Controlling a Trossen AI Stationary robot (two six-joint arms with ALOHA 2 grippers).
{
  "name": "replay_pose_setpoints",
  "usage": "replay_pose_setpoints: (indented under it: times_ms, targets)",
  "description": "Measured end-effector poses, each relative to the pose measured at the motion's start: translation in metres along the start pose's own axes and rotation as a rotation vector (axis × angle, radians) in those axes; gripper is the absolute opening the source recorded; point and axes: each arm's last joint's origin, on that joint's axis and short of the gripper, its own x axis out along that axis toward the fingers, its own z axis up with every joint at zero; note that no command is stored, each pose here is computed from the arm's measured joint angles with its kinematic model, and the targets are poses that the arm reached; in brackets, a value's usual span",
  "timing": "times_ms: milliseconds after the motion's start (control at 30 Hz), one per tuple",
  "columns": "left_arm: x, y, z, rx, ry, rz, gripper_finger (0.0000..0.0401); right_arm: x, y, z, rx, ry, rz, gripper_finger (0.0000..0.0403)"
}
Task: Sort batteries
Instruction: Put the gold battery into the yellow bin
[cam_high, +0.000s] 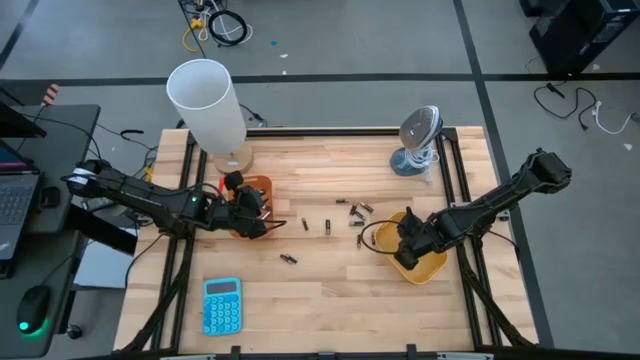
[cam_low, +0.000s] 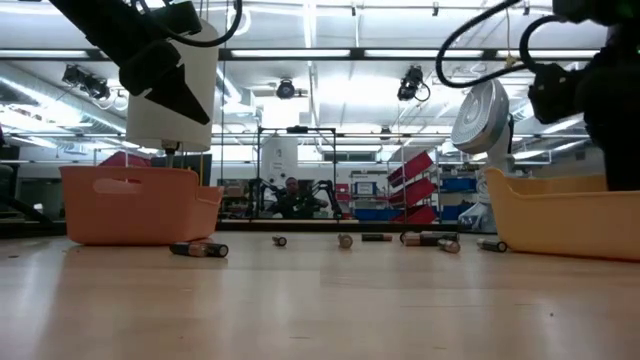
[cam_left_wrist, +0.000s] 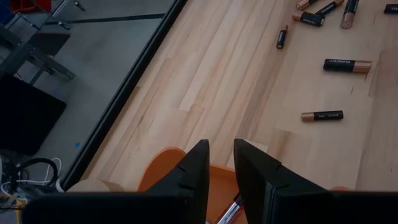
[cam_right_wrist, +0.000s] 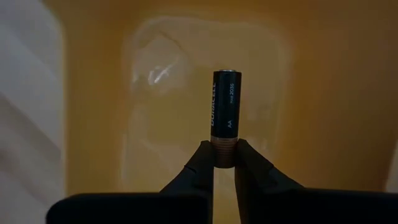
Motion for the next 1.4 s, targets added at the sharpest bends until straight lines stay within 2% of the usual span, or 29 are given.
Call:
replay_pose_setpoints:
  times_ms: [633,900,1400]
  targets:
    - [0.000,0.000,0.000,0.000,0.000,0.000,0.0076,0.008,-0.005,0.005,0.034,-0.081,-0.022,0.0039]
    - [0.000,0.000,0.000,0.000,0.000,0.000,0.0076,0.010,-0.001,0.009,0.019,-0.095,0.011,0.0040]
    - [0.000,0.000,0.000,0.000,0.000,-0.001,0.0076,0.032,0.007,0.009,-0.029,-0.055,-0.065,0.0041]
